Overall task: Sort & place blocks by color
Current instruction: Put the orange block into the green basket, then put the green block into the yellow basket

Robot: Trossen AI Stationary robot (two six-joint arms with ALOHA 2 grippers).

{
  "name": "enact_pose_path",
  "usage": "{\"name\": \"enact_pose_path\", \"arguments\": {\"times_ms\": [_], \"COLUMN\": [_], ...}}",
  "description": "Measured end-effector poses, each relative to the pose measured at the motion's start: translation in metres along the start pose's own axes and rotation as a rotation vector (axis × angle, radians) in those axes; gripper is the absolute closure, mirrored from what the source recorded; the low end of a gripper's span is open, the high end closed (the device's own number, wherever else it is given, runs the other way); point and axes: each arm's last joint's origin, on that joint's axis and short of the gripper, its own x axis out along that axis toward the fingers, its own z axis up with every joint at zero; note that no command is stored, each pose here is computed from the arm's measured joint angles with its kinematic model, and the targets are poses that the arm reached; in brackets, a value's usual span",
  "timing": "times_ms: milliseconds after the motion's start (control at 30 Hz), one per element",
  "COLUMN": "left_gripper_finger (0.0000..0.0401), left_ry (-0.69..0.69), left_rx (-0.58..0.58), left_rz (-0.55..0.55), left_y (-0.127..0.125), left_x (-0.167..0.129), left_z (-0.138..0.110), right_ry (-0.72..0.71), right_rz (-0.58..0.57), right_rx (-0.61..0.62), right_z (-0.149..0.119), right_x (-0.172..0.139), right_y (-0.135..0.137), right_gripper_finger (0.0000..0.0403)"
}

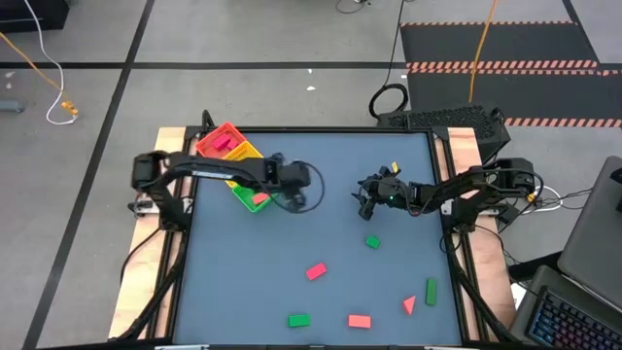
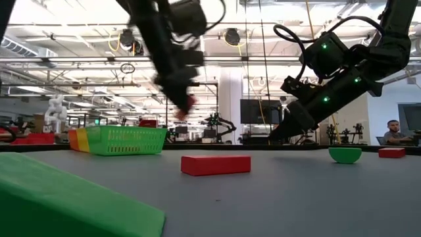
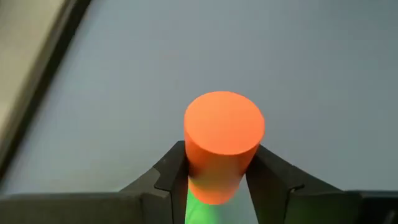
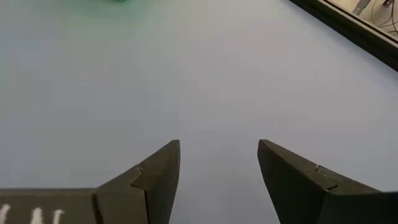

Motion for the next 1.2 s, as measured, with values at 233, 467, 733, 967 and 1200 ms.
{"name": "enact_pose_path", "arguments": {"times_ms": [233,467,733,967,1200], "left_gripper_finger": [0.0277,0.0277,0.0137,0.0056,0.0046], "left_ry": [0.112,0.274,0.252,0.208,0.076], "left_rx": [-0.067,-0.141,-0.170,-0.175,-0.155], "left_rz": [0.121,0.125,0.131,0.114,0.059], "left_y": [0.016,0.027,0.029,0.027,0.017], "left_x": [-0.026,-0.012,-0.001,-0.007,-0.019], "left_z": [-0.030,-0.068,-0.072,-0.062,-0.041], "right_ry": [-0.008,-0.009,-0.054,-0.058,-0.060], "right_rz": [0.001,0.002,0.008,0.008,0.021], "right_rx": [0.015,0.017,0.034,0.035,0.043], "right_z": [0.001,0.001,0.005,0.006,0.007], "right_x": [0.000,0.000,0.000,0.000,-0.001], "right_y": [0.000,0.000,0.001,0.001,0.001], "right_gripper_finger": [0.0193,0.0193,0.0193,0.0193,0.0193]}}
